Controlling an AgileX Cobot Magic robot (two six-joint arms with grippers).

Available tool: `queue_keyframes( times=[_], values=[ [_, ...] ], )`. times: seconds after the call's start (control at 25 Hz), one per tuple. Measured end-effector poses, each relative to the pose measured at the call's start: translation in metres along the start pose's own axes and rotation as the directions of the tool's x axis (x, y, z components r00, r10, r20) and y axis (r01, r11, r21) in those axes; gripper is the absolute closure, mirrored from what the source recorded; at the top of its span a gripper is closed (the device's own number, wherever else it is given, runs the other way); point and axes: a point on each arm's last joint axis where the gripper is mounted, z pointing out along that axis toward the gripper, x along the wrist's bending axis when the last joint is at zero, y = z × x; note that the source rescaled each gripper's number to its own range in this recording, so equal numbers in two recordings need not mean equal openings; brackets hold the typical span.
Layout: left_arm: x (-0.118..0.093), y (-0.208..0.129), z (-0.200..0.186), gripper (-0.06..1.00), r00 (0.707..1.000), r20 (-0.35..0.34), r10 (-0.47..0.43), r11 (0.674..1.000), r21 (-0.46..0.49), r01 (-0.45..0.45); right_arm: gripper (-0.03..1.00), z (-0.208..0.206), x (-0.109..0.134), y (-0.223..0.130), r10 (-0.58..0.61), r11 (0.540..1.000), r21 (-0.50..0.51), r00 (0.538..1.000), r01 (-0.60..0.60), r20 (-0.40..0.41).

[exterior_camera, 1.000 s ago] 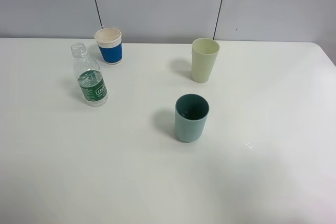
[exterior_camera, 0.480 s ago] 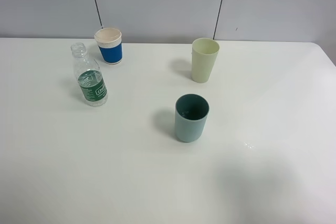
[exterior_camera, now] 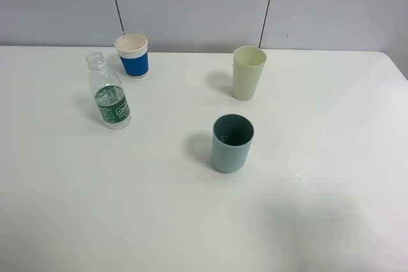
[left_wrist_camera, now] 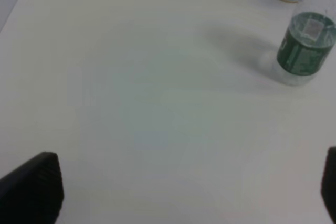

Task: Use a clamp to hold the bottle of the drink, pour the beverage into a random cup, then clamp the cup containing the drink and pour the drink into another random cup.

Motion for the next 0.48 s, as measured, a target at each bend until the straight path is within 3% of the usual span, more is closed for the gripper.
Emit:
queue_keyframes(
  times=[0.48],
  values=[
    [0.0,0.0,0.0,-0.06,1.0,0.0,0.0,1.0,0.0,0.0,-0.03,-0.0001,0.0003,0.0,0.079,0.997,0.002,0.996,-0.079,0.04]
  ],
)
